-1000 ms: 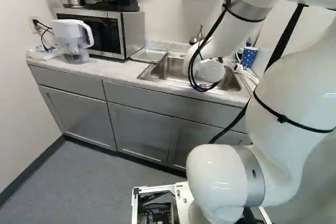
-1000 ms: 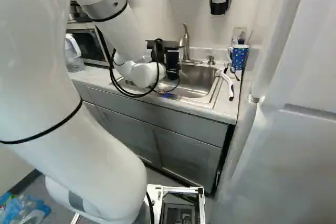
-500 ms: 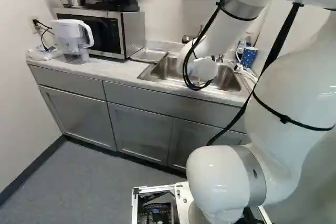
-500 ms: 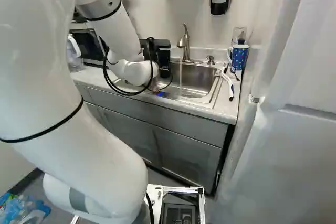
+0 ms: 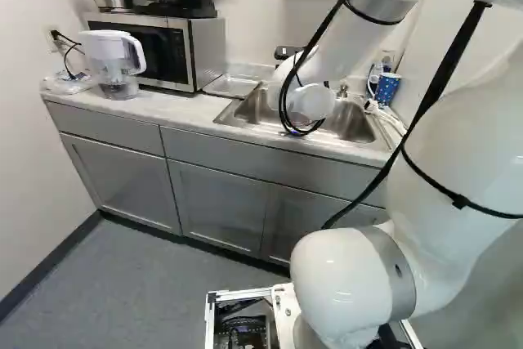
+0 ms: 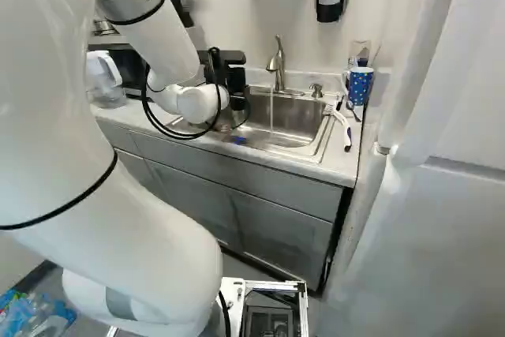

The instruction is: Rinse the cup and place it in the tray

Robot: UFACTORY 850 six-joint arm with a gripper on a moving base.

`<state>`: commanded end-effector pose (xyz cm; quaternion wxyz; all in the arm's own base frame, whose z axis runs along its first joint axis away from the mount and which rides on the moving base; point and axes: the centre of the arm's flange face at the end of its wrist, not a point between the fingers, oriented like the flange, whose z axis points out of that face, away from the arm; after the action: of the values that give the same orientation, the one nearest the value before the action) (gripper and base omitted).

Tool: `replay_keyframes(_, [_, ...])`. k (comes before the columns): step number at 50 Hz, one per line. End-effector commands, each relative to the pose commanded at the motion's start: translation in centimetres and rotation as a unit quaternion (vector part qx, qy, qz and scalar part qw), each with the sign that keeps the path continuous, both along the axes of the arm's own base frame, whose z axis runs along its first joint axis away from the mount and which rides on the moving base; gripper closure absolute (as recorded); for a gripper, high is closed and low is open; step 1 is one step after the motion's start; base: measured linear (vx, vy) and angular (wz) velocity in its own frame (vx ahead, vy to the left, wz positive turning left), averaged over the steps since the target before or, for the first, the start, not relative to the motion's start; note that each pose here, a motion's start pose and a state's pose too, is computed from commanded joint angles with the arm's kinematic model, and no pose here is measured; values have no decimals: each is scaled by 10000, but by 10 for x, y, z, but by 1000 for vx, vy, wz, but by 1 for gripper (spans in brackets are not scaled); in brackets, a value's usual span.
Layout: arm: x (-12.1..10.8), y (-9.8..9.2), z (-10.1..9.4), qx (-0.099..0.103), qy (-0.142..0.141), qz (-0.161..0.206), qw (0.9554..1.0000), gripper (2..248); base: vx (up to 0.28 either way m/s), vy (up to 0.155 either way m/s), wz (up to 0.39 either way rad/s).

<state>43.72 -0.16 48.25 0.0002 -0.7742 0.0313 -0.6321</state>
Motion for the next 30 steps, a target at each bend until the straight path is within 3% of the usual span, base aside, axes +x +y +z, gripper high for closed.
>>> replay_keyframes(30, [0,18,28,14,-161,215,9996,130,0,0,0])
